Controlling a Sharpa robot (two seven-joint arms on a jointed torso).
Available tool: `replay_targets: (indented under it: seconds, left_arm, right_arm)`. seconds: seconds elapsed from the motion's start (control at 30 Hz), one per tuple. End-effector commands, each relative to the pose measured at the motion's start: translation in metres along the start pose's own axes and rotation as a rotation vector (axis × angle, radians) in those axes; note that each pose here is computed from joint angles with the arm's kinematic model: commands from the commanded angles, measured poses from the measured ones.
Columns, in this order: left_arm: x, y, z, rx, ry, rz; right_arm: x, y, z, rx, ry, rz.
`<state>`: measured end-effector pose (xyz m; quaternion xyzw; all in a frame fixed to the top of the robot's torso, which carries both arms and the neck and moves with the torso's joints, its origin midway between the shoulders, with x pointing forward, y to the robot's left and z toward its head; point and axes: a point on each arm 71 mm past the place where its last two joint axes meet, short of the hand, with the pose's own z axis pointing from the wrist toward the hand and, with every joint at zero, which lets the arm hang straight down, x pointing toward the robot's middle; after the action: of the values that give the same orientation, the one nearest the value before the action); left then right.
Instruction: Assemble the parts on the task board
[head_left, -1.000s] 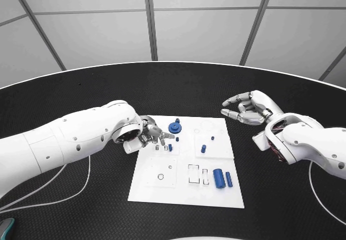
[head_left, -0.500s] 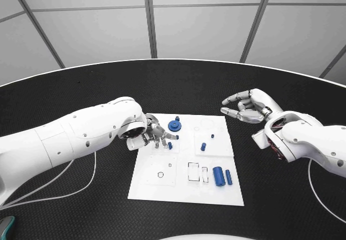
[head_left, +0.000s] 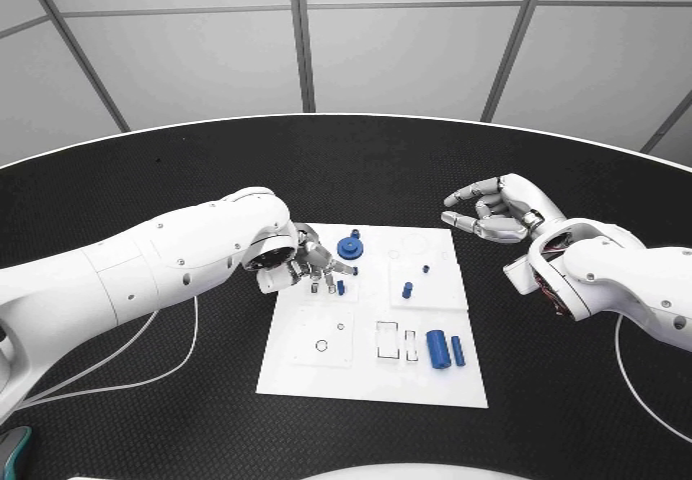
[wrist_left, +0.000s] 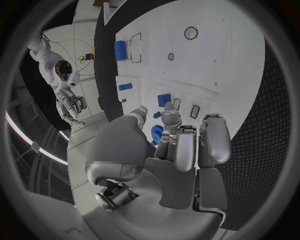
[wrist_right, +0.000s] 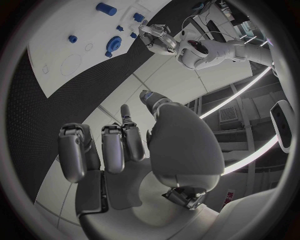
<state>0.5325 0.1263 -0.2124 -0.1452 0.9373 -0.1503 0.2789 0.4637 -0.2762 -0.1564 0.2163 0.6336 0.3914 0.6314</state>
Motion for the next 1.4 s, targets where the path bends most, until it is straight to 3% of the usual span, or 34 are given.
replay_targets:
  seconds: [0.03,1.4]
  left_arm:
    - [-0.0003,-0.0011,0.0011,-0.002,0.003,0.003]
    - [-0.0012,-0.0079,0.0091,-0.028,0.031,0.03]
  right_arm:
    - [0.0003,0.0002,0.0,0.0,0.001,0.0]
    - [0.002,0.0006,0.0007,0.003,0.01,0.002]
